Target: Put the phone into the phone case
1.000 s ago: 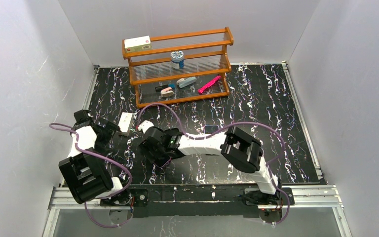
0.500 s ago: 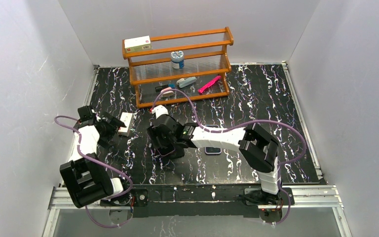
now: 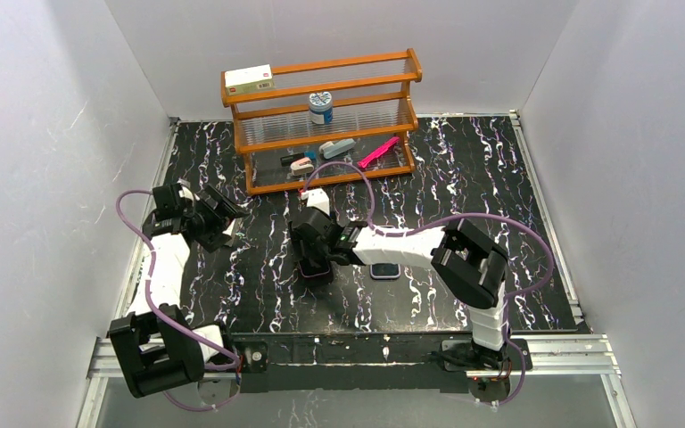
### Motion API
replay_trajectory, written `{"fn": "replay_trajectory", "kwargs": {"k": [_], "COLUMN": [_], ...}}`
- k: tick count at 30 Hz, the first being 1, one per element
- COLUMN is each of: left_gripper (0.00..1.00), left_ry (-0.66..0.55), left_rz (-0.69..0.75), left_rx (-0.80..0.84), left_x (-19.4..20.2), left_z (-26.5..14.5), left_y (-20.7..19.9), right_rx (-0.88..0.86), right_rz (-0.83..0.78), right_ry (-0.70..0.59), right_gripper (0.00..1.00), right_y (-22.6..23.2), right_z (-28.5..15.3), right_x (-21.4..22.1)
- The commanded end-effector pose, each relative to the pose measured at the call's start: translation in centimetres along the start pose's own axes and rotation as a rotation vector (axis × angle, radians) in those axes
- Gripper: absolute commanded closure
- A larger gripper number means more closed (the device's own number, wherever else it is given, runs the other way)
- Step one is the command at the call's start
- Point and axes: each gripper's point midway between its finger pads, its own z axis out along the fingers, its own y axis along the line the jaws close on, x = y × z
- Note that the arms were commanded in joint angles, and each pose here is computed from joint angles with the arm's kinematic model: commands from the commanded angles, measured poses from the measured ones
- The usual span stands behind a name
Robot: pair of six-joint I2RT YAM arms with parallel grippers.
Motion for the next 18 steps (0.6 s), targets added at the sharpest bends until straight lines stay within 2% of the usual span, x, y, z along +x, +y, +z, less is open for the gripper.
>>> {"fn": "replay_trajectory", "kwargs": {"k": [1, 12, 14, 18], "left_gripper": [0.15, 0.18, 0.18, 0.19], "left_ry": [0.035, 0.065, 0.067, 0.069], "left_rz": [0.027, 0.065, 0.073, 0.086], "left_rx": [0.115, 0.174, 0.176, 0.177], "left_x": [1.0, 2.3, 2.5, 2.8], "left_z": [-0.6, -0.6, -0.6, -0.5], "left_y": [-2.4, -4.1, -4.3, -4.7], "right_rx": [-0.033, -0.005, -0.004, -0.006], "right_rz": [0.099, 0.125, 0.127, 0.135], "right_ry": [-0.091, -0.063, -0.059, -0.049], "right_gripper": [0.62, 0.58, 0.54, 0.40], "right_y": [0.8, -0.1, -0.1, -0.1], "right_z": [-1.4, -0.5, -0.5, -0.4], "right_x": [-3.1, -1.3, -1.2, -1.0]}}
